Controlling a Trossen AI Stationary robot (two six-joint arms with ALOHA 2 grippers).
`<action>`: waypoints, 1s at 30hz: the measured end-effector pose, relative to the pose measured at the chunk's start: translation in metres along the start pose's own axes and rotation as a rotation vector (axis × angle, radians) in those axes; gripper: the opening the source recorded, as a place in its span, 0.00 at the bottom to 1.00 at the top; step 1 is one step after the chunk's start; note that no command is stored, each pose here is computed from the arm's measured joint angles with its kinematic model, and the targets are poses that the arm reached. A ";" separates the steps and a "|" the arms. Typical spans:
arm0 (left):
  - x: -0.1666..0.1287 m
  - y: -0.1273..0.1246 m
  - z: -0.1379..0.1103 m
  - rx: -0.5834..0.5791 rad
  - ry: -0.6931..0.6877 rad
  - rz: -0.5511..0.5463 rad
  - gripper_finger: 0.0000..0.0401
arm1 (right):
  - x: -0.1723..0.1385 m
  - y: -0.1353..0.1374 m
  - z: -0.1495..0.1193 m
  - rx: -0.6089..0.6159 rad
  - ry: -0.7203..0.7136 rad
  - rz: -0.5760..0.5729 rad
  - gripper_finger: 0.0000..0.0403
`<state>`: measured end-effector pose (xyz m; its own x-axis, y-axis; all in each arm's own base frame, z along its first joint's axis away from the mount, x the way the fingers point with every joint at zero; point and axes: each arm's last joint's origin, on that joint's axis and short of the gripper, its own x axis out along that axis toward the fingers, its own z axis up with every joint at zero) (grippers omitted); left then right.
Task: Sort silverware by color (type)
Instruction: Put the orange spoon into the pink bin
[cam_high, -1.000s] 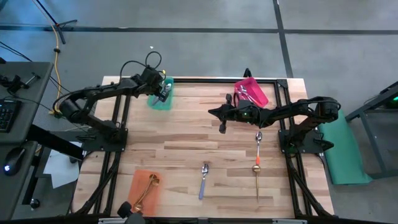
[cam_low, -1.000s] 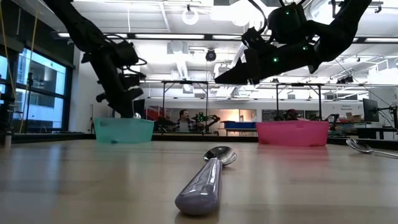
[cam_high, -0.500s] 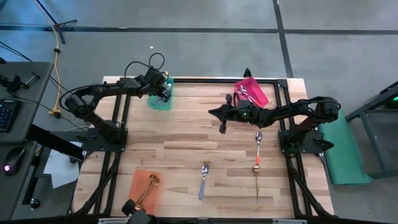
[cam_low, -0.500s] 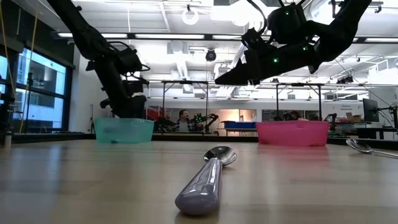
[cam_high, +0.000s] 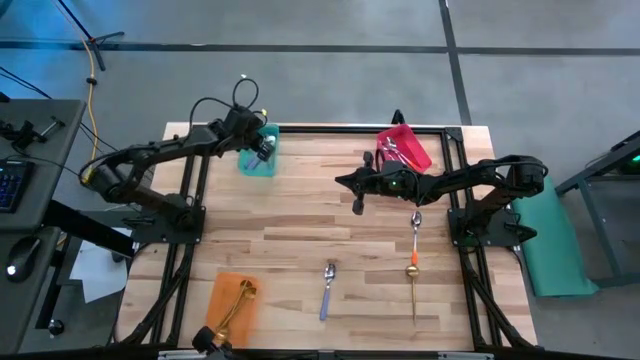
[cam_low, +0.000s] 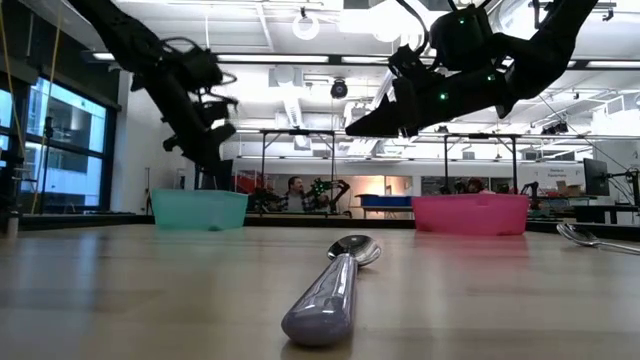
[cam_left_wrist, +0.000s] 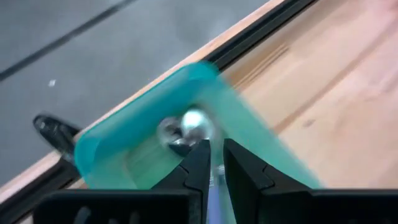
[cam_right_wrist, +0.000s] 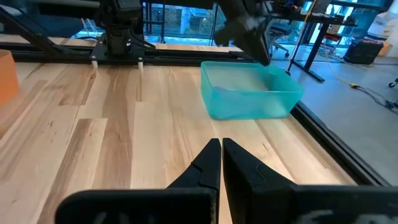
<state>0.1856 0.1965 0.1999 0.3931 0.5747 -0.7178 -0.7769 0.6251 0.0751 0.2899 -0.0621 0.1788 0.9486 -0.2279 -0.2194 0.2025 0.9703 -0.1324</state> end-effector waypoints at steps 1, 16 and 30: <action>-0.005 -0.004 0.001 0.010 -0.017 -0.011 0.09 | 0.000 0.000 0.000 0.007 0.000 0.000 0.00; -0.059 -0.075 -0.064 0.165 -0.425 -0.352 0.01 | -0.009 0.053 -0.008 0.006 0.145 -0.136 0.00; -0.069 -0.098 -0.125 0.286 -0.442 -0.556 0.01 | -0.048 0.124 -0.021 0.234 0.548 -0.316 0.00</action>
<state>0.1728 0.0298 0.1552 0.8960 0.2558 -0.3629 -0.2732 0.9619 0.0035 0.2645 0.0679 0.1528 0.5875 -0.4521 -0.6711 0.5559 0.8282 -0.0712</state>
